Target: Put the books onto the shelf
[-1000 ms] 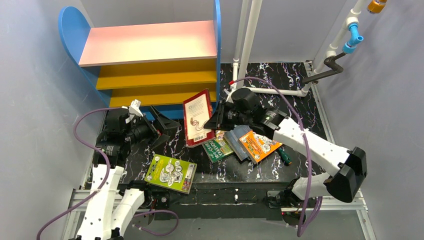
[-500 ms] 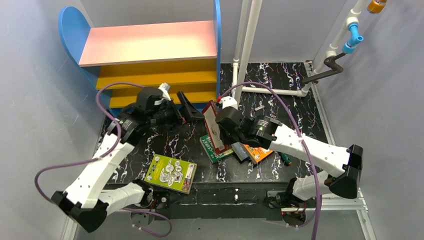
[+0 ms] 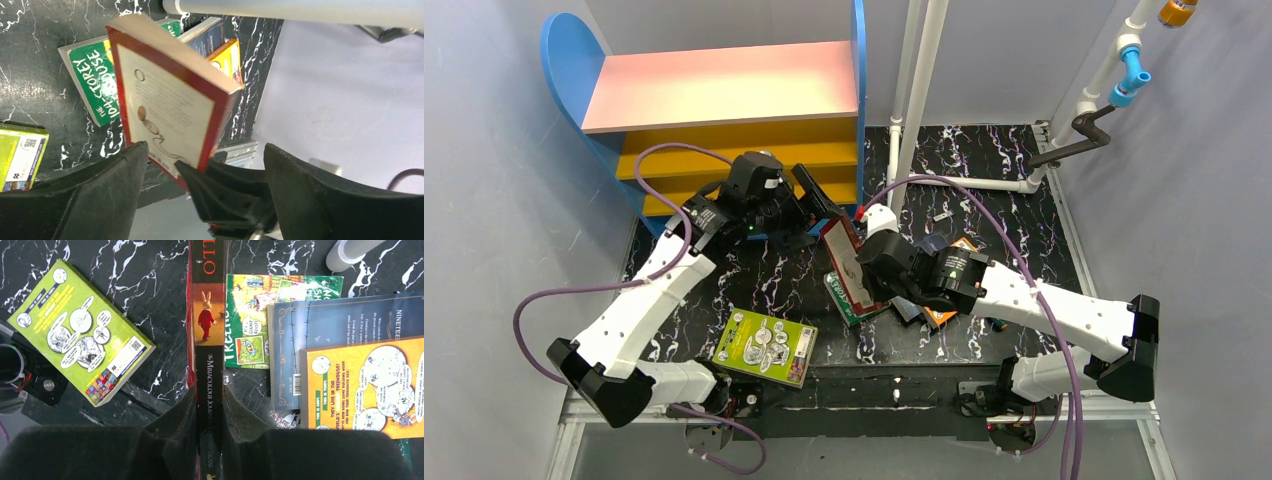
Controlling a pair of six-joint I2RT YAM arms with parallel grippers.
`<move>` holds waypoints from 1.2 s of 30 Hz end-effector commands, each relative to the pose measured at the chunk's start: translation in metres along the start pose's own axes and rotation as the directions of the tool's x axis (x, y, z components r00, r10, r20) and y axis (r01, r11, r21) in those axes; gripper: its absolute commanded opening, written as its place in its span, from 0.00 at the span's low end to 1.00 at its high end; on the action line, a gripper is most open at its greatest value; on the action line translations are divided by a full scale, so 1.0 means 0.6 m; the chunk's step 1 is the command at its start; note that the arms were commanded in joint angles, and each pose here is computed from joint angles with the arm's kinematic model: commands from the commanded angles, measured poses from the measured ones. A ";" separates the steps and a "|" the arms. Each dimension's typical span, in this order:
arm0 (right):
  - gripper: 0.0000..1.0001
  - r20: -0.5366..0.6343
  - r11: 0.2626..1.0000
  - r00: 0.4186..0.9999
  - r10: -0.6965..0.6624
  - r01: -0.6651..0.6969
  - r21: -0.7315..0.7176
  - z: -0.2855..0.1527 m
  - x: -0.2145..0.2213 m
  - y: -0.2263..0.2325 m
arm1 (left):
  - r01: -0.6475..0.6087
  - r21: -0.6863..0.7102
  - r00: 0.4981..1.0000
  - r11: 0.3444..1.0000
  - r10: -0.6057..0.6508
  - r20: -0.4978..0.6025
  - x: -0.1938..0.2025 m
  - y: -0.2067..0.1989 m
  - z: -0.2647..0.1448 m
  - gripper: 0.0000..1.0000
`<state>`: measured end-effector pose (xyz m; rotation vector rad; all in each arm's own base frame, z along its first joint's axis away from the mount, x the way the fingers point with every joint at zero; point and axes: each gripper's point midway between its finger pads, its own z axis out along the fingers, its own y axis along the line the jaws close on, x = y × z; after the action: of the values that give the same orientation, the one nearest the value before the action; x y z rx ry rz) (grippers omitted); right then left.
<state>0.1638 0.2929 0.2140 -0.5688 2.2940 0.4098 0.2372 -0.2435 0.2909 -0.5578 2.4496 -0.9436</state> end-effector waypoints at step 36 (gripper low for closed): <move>0.01 0.199 0.992 0.972 -0.122 0.112 0.061 -0.041 -0.073 0.013 | 0.057 -0.281 0.998 0.958 -0.065 -0.021 0.008 0.072 0.022 0.00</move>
<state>0.1506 0.3020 0.2033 -0.8131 2.1927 0.2885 0.2430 -0.2430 0.2498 -0.7756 2.6338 -0.7149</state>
